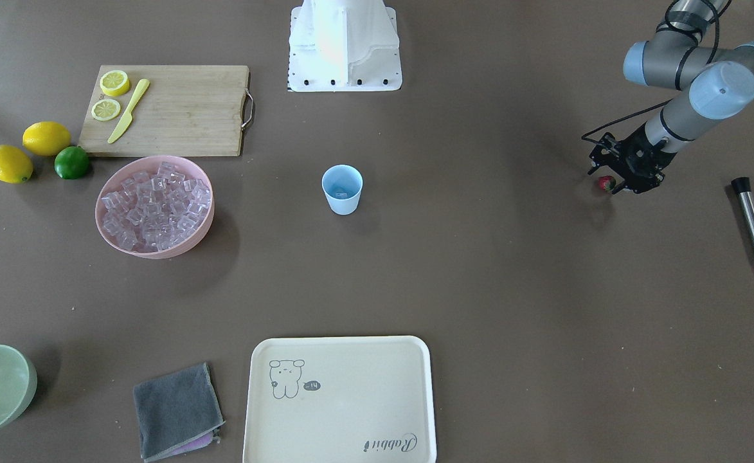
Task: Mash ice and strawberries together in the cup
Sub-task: 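Lower the left gripper onto the red strawberry and grasp it, then lift the strawberry with the left gripper and carry it over the cup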
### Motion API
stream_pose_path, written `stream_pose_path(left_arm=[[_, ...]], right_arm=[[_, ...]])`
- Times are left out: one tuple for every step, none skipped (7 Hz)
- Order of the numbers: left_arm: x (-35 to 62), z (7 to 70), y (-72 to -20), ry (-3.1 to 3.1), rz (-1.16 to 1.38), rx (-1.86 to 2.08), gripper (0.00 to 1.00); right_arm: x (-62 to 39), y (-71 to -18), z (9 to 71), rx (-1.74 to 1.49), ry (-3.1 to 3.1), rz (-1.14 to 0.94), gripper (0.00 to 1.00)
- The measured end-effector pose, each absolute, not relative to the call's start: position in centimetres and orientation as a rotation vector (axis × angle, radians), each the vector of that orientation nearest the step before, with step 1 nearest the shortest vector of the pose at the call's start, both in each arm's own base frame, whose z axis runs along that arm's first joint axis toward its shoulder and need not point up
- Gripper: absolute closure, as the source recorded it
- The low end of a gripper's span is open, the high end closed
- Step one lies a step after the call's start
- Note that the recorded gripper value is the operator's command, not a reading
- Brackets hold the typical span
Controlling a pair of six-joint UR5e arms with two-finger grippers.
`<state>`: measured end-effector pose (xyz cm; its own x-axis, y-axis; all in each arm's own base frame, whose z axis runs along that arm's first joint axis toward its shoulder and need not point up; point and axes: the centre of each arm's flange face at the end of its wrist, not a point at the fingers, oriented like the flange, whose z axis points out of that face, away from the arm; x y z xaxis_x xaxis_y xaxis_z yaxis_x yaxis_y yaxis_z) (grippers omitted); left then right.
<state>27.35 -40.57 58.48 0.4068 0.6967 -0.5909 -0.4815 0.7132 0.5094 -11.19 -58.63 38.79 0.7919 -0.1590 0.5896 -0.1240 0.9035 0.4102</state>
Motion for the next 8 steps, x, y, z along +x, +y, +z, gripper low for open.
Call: stream_pose_path(left_arm=[[27.3,58.7,-40.6,0.885,0.776,0.274,0.85],[27.1,58.7,-40.8,0.889,0.781,0.276,0.92],[26.5,58.7,-41.3,0.897,0.77,0.275,0.96],[25.6,58.2,-42.1,0.914,0.748,0.268,0.97],[25.2,56.9,-43.5,0.932,0.73,0.271,1.0],[25.3,54.8,-45.5,0.943,0.716,0.288,1.0],[25.3,52.2,-47.9,0.946,0.698,0.312,1.0],[25.3,49.5,-50.1,0.948,0.684,0.341,1.0]], right_arm=[[-11.6,-58.7,38.8,0.449,-0.662,-0.028,0.0],[-11.8,-58.7,38.8,0.449,-0.662,-0.037,0.0],[-11.9,-58.7,38.9,0.449,-0.662,-0.04,0.0],[-11.9,-58.7,38.9,0.448,-0.662,-0.04,0.0],[-11.9,-58.6,38.9,0.449,-0.663,-0.041,0.0],[-11.9,-58.5,38.8,0.45,-0.665,-0.042,0.0],[-11.9,-58.4,38.7,0.449,-0.67,-0.042,0.0],[-11.9,-58.3,38.6,0.446,-0.675,-0.041,0.01]])
